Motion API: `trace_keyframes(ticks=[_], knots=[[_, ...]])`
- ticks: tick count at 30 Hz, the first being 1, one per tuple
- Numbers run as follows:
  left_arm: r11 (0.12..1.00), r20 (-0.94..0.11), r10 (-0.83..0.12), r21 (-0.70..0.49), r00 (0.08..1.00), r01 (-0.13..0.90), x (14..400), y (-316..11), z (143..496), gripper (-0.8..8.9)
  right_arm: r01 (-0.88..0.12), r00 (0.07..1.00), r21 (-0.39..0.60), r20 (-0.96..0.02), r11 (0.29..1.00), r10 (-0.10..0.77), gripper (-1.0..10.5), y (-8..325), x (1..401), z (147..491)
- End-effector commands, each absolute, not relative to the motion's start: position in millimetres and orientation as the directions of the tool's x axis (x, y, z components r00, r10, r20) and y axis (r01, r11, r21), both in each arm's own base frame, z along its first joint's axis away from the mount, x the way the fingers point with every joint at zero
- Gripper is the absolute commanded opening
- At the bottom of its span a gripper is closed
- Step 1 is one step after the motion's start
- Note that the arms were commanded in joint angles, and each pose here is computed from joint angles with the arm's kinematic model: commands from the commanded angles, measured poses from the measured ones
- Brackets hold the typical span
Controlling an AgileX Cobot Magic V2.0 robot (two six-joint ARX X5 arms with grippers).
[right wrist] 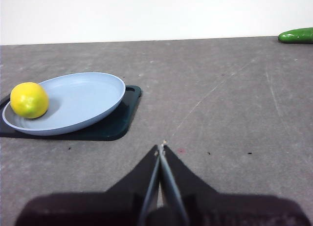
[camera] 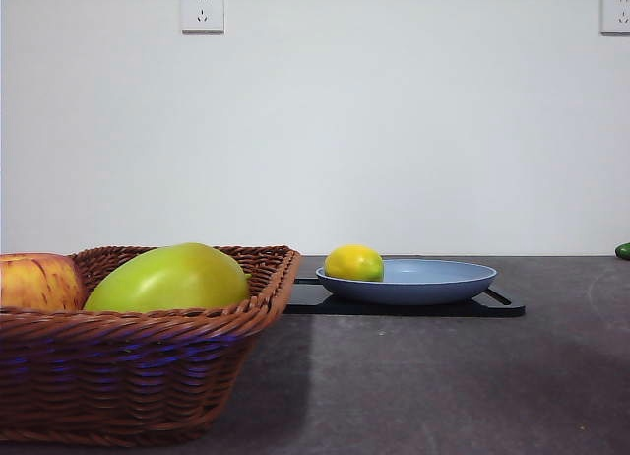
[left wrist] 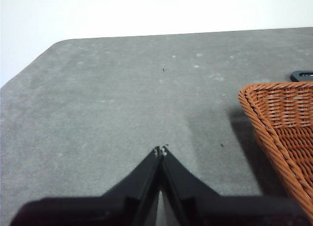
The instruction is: Take the lemon from the basket,put the lemon in the plate,hand out the plate
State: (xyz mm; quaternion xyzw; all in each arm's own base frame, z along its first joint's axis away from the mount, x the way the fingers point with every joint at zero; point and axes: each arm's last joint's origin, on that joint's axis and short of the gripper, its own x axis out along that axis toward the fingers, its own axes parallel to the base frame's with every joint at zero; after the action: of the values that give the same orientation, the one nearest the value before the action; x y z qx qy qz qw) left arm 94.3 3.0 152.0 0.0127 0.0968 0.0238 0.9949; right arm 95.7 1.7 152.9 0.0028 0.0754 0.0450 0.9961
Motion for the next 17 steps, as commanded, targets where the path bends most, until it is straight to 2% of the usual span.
trace_keyframes(ticks=[1, 17], knots=[[0.999, -0.205, 0.05, 0.024, 0.977, -0.046, 94.2, 3.3, 149.5, 0.08, -0.086, 0.983, 0.025, -0.161, 0.996, 0.089, 0.0, 1.7, 95.7, 149.9], [0.999, -0.205, 0.05, 0.024, 0.977, -0.046, 94.2, 3.2, 149.5, 0.08, -0.086, 0.984, 0.024, -0.152, 0.996, 0.089, 0.0, 1.7, 95.9, 150.9]])
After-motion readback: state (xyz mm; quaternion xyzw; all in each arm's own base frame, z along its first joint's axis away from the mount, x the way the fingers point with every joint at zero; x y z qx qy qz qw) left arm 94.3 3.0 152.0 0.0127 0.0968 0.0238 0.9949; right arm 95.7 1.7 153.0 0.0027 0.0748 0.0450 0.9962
